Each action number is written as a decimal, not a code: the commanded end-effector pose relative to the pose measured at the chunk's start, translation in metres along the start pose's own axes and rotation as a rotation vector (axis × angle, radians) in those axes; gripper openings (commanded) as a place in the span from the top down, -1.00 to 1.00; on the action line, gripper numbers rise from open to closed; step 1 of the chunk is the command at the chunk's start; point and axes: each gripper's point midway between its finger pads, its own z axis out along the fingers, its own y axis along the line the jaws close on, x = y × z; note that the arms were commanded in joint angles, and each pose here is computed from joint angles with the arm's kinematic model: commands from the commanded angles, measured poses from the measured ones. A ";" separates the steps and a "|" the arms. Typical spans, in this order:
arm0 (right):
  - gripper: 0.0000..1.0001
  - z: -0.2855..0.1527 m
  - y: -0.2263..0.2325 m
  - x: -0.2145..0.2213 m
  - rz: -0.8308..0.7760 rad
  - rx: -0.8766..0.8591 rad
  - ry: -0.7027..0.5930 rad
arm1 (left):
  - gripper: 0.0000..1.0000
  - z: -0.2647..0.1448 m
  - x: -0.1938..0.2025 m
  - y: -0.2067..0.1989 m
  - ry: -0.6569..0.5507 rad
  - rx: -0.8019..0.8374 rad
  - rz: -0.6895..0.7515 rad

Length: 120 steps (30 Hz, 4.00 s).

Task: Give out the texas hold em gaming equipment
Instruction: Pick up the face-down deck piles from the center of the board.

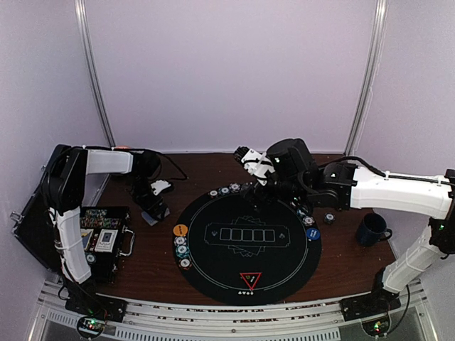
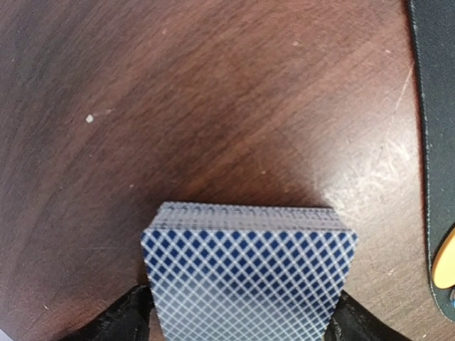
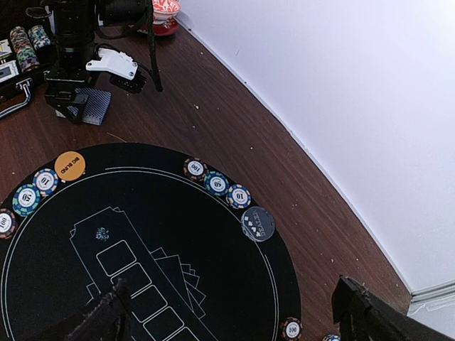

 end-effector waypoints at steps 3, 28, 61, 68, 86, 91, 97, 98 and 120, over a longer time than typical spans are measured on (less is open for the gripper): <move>-1.00 -0.006 -0.003 -0.006 0.003 0.022 -0.028 | -0.51 0.021 0.012 -0.010 0.059 0.075 0.000; -1.00 0.006 0.011 0.002 0.004 -0.020 -0.002 | -0.02 -0.012 -0.006 -0.013 -0.045 0.022 0.009; -1.00 0.006 0.010 0.003 0.004 -0.018 -0.001 | -0.75 0.008 0.003 -0.005 0.037 -0.067 0.028; -1.00 0.007 0.011 0.003 0.003 -0.020 0.000 | -0.81 0.014 0.006 -0.006 0.054 -0.042 0.031; -1.00 0.007 0.013 0.003 0.007 -0.030 -0.002 | 0.07 0.020 0.009 -0.013 0.067 0.012 0.033; -1.00 0.012 0.016 0.007 0.008 -0.030 0.010 | 0.23 0.015 0.006 -0.013 0.055 -0.004 0.031; -1.00 0.020 0.023 0.013 0.003 -0.050 0.036 | 0.38 0.002 -0.001 -0.013 0.021 -0.021 0.031; -1.00 0.021 0.025 0.014 0.002 -0.053 0.038 | 0.42 -0.001 -0.002 -0.012 0.013 -0.024 0.027; -1.00 0.038 0.046 0.001 0.301 -0.436 0.046 | 0.66 -0.035 -0.020 -0.015 -0.071 -0.039 0.020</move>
